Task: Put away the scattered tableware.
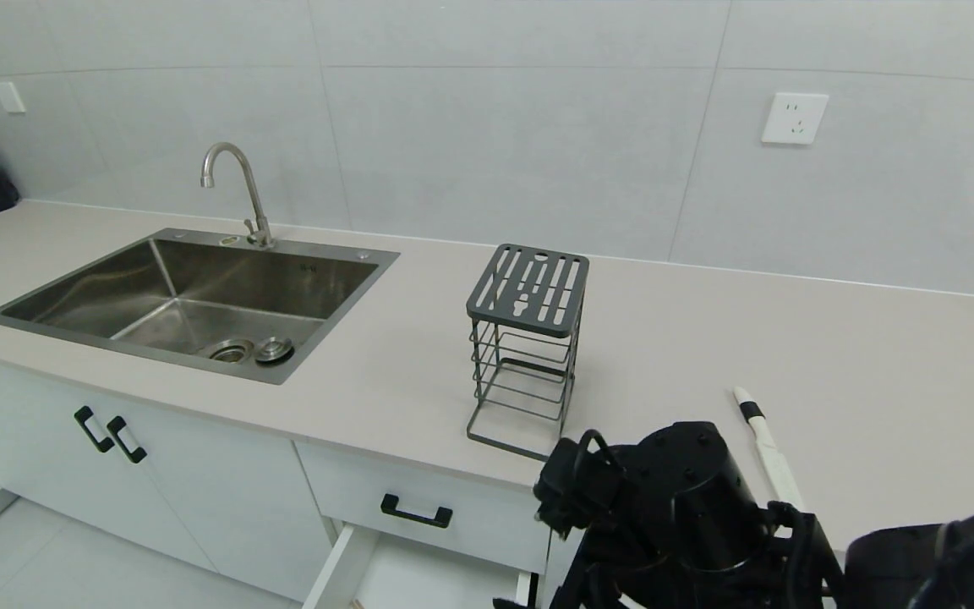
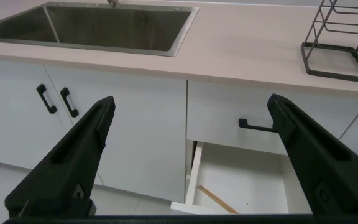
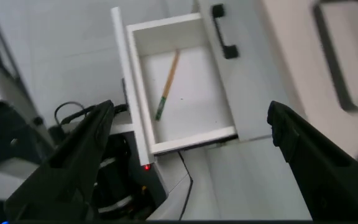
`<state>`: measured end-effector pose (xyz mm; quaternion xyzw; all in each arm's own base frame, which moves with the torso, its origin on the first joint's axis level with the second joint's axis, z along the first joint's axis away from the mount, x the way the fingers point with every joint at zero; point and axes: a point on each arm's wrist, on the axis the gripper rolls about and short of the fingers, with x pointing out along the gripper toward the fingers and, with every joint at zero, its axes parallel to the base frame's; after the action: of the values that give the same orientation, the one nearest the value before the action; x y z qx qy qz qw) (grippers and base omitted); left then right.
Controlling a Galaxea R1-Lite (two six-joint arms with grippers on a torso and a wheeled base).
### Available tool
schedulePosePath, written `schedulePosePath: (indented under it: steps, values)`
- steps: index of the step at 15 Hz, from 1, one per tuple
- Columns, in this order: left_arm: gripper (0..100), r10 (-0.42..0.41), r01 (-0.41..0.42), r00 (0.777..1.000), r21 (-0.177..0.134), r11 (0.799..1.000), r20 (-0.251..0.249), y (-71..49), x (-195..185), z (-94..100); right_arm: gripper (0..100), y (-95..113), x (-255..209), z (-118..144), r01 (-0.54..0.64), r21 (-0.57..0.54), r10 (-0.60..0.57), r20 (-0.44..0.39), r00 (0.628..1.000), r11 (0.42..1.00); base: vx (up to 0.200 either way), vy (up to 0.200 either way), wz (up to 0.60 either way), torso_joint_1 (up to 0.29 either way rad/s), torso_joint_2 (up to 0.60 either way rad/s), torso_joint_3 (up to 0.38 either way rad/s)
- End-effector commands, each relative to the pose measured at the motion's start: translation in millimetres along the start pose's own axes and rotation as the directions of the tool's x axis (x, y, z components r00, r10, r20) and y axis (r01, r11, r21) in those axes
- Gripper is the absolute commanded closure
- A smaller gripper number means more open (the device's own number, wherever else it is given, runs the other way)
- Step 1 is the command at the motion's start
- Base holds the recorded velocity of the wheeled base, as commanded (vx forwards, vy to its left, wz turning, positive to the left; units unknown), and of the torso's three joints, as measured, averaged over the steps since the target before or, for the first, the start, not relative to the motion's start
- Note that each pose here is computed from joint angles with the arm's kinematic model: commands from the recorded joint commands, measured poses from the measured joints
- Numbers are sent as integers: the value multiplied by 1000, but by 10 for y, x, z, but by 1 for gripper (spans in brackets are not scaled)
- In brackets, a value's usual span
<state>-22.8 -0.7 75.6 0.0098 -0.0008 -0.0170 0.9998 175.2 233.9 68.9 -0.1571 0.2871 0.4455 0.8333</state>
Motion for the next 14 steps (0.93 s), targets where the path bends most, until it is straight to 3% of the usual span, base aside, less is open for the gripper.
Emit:
schedulePosePath:
  steps: [1, 6, 11, 14]
  values:
    - [0, 0, 0, 1000, 0, 1000, 0, 0, 0, 0, 0, -129, -61, -55, 70, 61, -69, -11, 998, 996, 0, 0, 0, 0, 0, 0]
    - [0, 0, 0, 1000, 0, 1000, 0, 0, 0, 0, 0, -492, -462, -156, 203, 148, -207, 7, 978, 968, 0, 0, 0, 0, 0, 0]
    - [0, 0, 0, 1000, 0, 1000, 0, 0, 0, 0, 0, -608, -557, -266, 232, 139, -232, -18, 973, 963, 0, 0, 0, 0, 0, 0]
    - [0, 0, 0, 1000, 0, 1000, 0, 0, 0, 0, 0, -1026, -555, -422, 278, 86, -273, -67, 960, 957, 0, 0, 0, 0, 0, 0]
